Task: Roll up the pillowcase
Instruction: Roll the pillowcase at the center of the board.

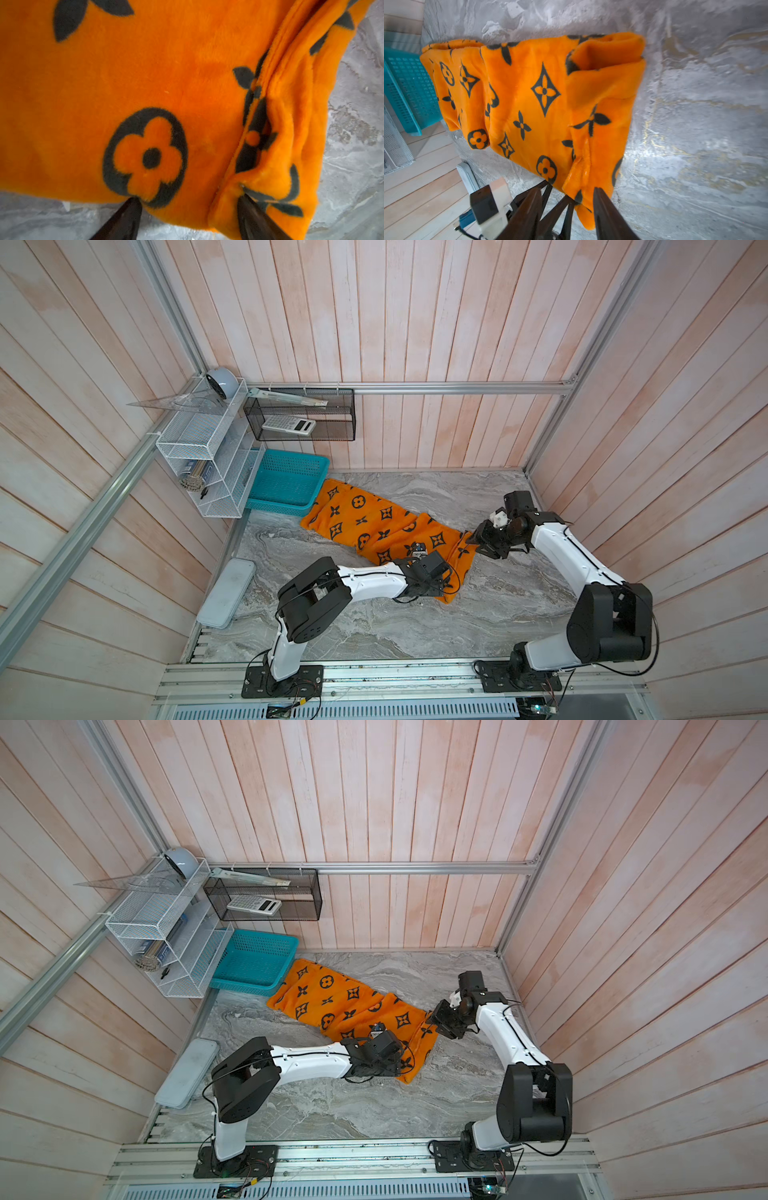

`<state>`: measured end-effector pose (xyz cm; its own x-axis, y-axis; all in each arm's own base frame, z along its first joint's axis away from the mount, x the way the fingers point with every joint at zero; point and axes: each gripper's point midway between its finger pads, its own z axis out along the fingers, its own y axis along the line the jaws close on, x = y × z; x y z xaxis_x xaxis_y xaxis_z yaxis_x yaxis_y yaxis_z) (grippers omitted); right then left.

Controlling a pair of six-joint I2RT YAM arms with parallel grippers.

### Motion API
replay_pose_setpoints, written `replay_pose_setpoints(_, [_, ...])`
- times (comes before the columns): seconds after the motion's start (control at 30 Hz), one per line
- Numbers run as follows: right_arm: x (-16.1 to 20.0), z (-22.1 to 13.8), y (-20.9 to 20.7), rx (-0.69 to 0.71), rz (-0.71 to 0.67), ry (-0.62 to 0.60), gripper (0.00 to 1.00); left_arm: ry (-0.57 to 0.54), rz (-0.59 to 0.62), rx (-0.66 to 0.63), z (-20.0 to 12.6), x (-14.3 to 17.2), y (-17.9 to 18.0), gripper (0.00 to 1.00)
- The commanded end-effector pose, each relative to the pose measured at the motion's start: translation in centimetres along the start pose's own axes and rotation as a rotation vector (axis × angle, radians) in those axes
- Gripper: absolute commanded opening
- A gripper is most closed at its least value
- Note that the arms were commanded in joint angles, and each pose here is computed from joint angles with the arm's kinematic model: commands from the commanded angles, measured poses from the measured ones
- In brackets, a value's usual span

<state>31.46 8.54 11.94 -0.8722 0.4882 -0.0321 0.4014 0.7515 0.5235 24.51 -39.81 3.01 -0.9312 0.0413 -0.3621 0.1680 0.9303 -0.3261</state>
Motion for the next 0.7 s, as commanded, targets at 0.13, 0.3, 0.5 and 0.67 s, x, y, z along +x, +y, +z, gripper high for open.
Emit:
replay_pose_setpoints(0.13, [3.9,3.8,-4.3,0.065,0.043,0.165,0.46,0.099,0.031,-0.129,0.9,2.6,3.6,0.77])
replay_pose_setpoints(0.3, [3.9,5.9,-4.6,0.072,0.045,0.184,0.47,0.113,0.021,-0.127,1.1,2.8,3.9,0.77])
replay_pose_setpoints(0.5, [4.4,8.7,-4.6,0.057,0.051,0.205,0.47,0.113,0.01,-0.121,1.0,2.6,4.2,0.77])
replay_pose_setpoints(0.67, [5.5,10.2,-6.0,0.122,0.062,0.251,0.42,0.123,-0.035,-0.087,1.0,2.4,4.5,0.77])
